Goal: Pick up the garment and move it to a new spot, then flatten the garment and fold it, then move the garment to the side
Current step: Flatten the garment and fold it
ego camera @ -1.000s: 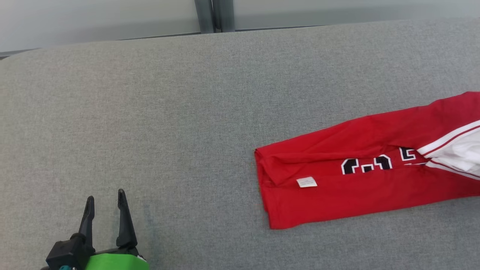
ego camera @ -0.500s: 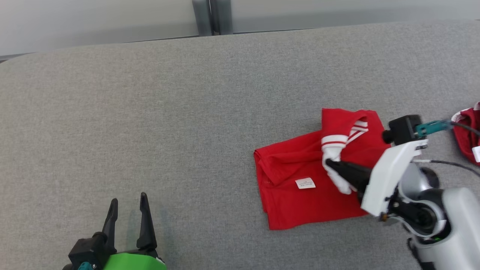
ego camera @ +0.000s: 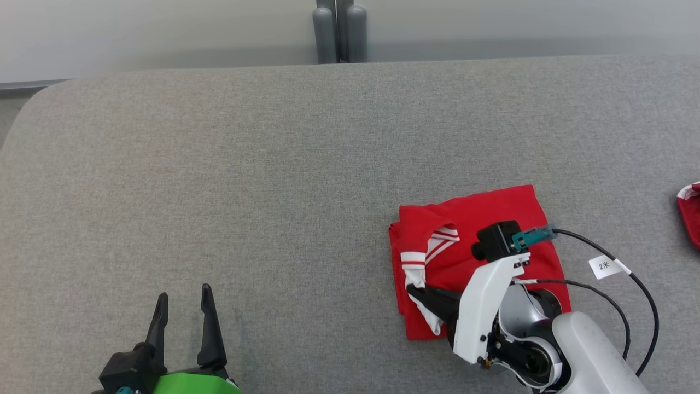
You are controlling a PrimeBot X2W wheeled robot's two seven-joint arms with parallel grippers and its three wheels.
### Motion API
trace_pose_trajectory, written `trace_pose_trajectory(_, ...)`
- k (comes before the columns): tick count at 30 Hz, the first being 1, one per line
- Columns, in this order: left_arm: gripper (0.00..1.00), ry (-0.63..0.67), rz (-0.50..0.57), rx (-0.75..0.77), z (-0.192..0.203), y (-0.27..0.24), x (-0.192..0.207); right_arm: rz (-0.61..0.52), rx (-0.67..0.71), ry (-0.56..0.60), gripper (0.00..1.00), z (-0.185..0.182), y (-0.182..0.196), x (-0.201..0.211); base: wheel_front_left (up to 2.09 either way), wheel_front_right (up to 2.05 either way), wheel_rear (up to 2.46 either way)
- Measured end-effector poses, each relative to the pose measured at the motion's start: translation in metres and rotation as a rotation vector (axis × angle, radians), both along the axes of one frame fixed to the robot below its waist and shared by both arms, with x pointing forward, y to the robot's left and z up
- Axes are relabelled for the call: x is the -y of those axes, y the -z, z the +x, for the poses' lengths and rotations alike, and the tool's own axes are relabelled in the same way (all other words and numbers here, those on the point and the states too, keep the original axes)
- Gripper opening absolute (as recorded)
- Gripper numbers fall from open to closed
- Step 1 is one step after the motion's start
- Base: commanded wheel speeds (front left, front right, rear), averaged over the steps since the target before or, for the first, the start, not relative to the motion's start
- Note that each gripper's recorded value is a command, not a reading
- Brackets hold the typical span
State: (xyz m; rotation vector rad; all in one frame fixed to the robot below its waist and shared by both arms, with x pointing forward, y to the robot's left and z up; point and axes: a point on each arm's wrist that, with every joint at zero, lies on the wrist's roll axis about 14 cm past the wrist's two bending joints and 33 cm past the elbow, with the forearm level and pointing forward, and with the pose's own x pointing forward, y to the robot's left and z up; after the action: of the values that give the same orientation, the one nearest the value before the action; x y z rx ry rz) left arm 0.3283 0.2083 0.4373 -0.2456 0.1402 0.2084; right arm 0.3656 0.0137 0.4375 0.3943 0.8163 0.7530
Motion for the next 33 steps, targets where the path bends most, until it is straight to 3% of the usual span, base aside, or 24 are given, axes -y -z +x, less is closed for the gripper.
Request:
trace_pose_trajectory(6,1.00,0.004,-0.004,-0.006,0.000,0.002,0.003,-0.023,0.010,0.010,0.00,0.000,0.002,0.008,0.00,0.00,0.00)
trace_pose_trajectory(8,1.00,0.008,-0.004,-0.009,0.000,0.003,0.004,-0.031,0.013,0.008,0.09,-0.001,0.003,0.009,0.00,0.00,0.00)
trace_pose_trajectory(10,1.00,0.012,-0.005,-0.010,0.001,0.003,0.005,-0.038,0.019,0.001,0.49,-0.003,0.003,0.008,0.00,0.00,0.00)
trace_pose_trajectory(11,1.00,0.014,-0.006,-0.011,0.001,0.004,0.005,-0.039,0.028,0.000,1.00,-0.003,0.002,0.007,0.00,0.00,0.00)
trace_pose_trajectory(19,1.00,0.014,-0.004,-0.016,-0.002,0.005,0.005,0.115,0.088,-0.072,1.00,-0.017,-0.036,-0.031,0.00,0.00,0.00)
trace_pose_trajectory(24,1.00,0.019,0.005,-0.011,-0.003,0.003,0.005,0.154,0.180,-0.045,1.00,-0.012,-0.056,-0.029,0.00,0.00,0.00)
trace_pose_trajectory(27,1.00,0.021,0.013,0.007,-0.002,-0.002,0.005,0.153,0.316,0.024,1.00,0.002,-0.075,-0.012,0.00,0.00,0.00)
trace_pose_trajectory(33,1.00,0.019,0.038,0.069,-0.001,-0.021,0.000,0.018,0.752,0.245,1.00,0.033,-0.114,0.065,0.00,0.00,0.00)
